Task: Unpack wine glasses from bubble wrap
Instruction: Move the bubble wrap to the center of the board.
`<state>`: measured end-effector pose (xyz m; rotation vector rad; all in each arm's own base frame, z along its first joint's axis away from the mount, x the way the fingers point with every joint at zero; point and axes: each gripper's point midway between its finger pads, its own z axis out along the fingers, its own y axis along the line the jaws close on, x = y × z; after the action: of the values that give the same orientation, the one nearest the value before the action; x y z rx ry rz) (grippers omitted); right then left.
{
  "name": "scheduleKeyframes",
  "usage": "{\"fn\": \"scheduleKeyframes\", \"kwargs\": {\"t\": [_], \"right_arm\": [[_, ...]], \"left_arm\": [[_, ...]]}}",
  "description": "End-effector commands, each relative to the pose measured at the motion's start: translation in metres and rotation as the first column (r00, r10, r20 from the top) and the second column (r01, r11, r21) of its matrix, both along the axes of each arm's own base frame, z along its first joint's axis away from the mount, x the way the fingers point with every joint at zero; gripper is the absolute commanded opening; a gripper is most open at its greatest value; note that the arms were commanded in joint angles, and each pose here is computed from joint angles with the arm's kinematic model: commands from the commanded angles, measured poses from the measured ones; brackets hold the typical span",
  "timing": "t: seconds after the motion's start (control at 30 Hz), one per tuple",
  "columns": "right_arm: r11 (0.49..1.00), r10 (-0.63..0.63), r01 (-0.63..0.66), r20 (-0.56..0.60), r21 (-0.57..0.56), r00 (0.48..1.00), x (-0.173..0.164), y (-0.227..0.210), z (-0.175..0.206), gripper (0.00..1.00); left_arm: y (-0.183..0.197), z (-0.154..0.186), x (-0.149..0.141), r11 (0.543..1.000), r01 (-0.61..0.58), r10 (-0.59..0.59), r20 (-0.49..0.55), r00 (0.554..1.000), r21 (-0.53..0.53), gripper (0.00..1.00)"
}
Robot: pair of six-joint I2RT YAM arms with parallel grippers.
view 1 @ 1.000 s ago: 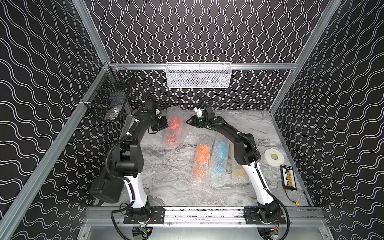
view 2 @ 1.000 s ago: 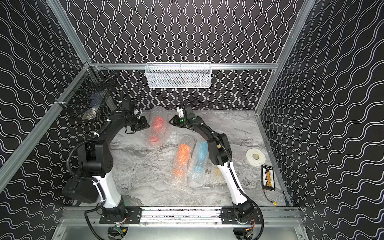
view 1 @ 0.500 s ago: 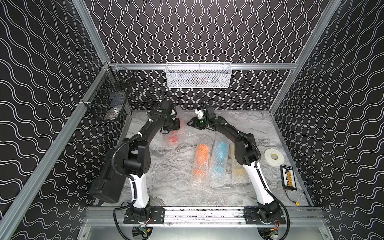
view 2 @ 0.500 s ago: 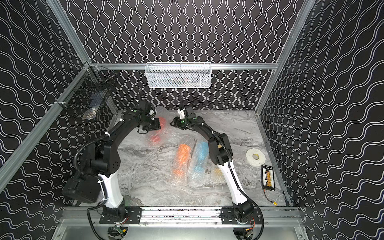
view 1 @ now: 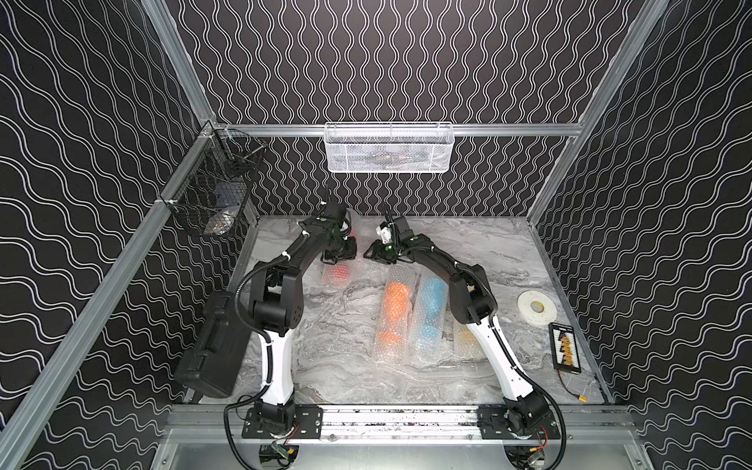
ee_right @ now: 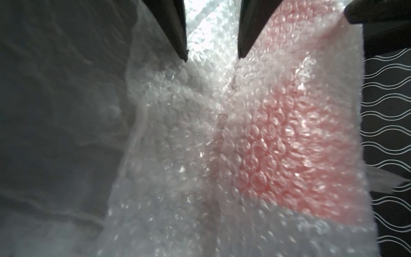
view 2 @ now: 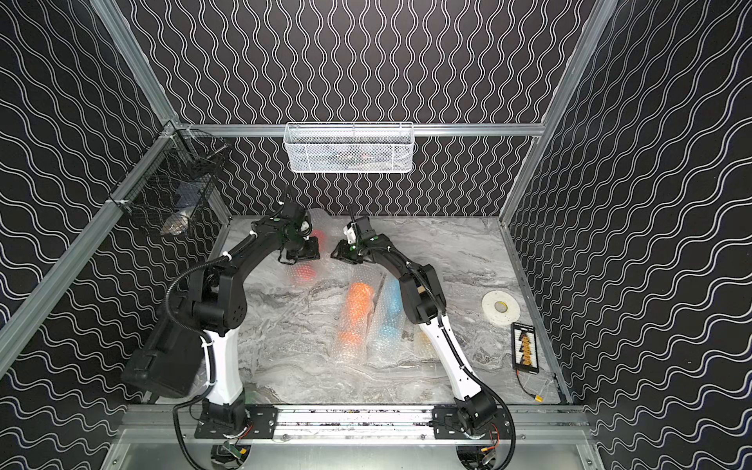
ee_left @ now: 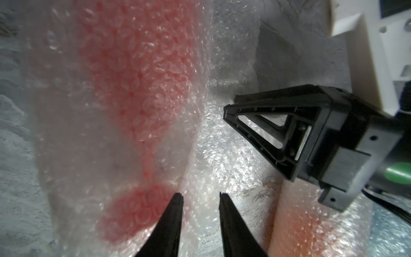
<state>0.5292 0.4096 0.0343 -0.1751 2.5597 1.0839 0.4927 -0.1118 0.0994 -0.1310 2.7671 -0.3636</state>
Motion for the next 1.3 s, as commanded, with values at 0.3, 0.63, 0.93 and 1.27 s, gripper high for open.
{"fn": "scheduleKeyframes", "kwargs": {"t": [0.3, 0.63, 0.93, 1.27], "right_arm": [[0.994, -0.029, 0.029, -0.003, -0.107, 1.000, -0.001, -0.017, -0.015, 0.39], [0.994, -0.034, 0.034, 0.002, -0.101, 0.999, 0.001, -0.021, -0.013, 0.39], [0.996, -0.034, 0.034, 0.002, -0.088, 0.999, 0.002, -0.020, -0.011, 0.39], [0.996, -0.032, 0.032, 0.001, -0.083, 0.999, 0.002, -0.019, -0.011, 0.39]], "left_arm": [[0.053, -0.004, -0.004, 0.991, -0.063, 0.067, -0.035, 0.997, 0.119, 0.33], [0.101, 0.017, -0.001, 0.977, -0.117, 0.120, -0.008, 0.993, 0.178, 0.34], [0.083, 0.068, 0.000, 0.987, -0.122, 0.110, 0.105, 0.988, 0.109, 0.35], [0.008, 0.040, -0.009, 0.999, 0.006, -0.008, 0.043, 0.999, 0.045, 0.35]]}}
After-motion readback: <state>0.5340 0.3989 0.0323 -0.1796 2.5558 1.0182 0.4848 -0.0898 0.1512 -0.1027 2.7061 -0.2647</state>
